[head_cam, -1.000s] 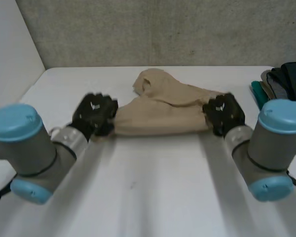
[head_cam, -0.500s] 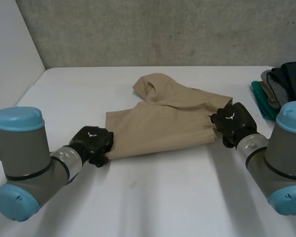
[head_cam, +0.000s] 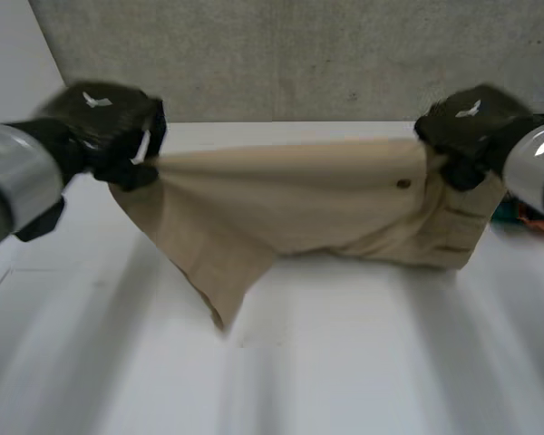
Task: Fold the laundry.
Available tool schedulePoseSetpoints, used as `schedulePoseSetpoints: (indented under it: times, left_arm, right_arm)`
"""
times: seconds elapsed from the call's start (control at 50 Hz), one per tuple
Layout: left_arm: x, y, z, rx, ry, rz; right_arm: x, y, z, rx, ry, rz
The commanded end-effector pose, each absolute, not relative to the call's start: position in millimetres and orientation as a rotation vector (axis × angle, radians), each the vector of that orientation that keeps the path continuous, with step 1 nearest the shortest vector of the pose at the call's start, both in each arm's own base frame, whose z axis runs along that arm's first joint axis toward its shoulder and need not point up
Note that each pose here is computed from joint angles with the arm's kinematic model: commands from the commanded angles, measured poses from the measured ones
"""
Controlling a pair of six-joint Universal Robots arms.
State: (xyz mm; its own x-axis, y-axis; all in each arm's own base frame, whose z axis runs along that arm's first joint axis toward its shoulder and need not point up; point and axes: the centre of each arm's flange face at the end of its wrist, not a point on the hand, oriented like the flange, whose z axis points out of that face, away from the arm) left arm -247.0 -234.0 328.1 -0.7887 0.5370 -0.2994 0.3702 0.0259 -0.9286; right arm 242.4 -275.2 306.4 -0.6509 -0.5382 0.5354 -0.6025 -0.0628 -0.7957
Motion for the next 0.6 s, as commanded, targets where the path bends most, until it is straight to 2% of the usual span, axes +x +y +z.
schedulePoseSetpoints:
  times: [0.02, 0.06, 0.1, 0.12, 0.14, 0.2, 0.22, 0.26, 0.28, 0.32, 0.42, 0.5, 0.58, 0.6]
  left_arm:
    - [-273.3, -297.6, 261.3, -1.142, -2.332, 1.683]
    - [-282.2, -323.4, 261.5, -1.183, -2.279, 1.788]
    - [-291.7, -349.3, 281.9, -1.159, -2.146, 1.997]
    - [-294.2, -356.9, 296.0, -1.132, -2.074, 2.099]
    - [-297.5, -369.2, 325.7, -1.061, -1.92, 2.299]
    - [-296.0, -381.1, 378.7, -0.881, -1.633, 2.606]
    - [-289.8, -382.4, 414.2, -0.731, -1.432, 2.776]
    - [-281.2, -380.1, 447.7, -0.561, -1.214, 2.911]
    - [-272.9, -376.2, 470.3, -0.451, -1.049, 2.984]
    - [-265.5, -373.4, 482.3, -0.39, -0.955, 3.009]
    - [-264.1, -370.1, 468.4, -0.508, -1.039, 2.897]
    - [-264.5, -372.0, 431.2, -0.573, -1.239, 2.78]
    - [-252.1, -378.7, 382.5, -0.586, -1.462, 2.694]
    - [-247.9, -378.3, 359.0, -0.593, -1.559, 2.644]
  right_arm:
    - [265.3, -311.8, 237.0, 1.423, -2.196, 1.575]
    - [279.8, -325.3, 230.9, 1.404, -2.136, 1.614]
    - [300.2, -350.2, 248.6, 1.299, -1.958, 1.828]
    - [303.1, -354.5, 254.1, 1.272, -1.92, 1.875]
    - [312.1, -369.2, 277.1, 1.173, -1.766, 2.052]
    - [322.0, -386.1, 316.9, 0.991, -1.492, 2.32]
    - [325.6, -391.6, 341.7, 0.865, -1.309, 2.478]
    - [327.8, -392.1, 365.7, 0.748, -1.124, 2.621]
    - [328.3, -387.1, 389.2, 0.648, -0.948, 2.738]
    - [328.9, -382.4, 400.7, 0.589, -0.837, 2.812]
    - [337.4, -375.8, 395.1, 0.636, -0.827, 2.878]
    - [340.9, -381.1, 370.5, 0.715, -0.958, 2.841]
    - [342.2, -388.8, 327.0, 0.821, -1.144, 2.753]
    - [344.1, -387.8, 304.0, 0.892, -1.229, 2.708]
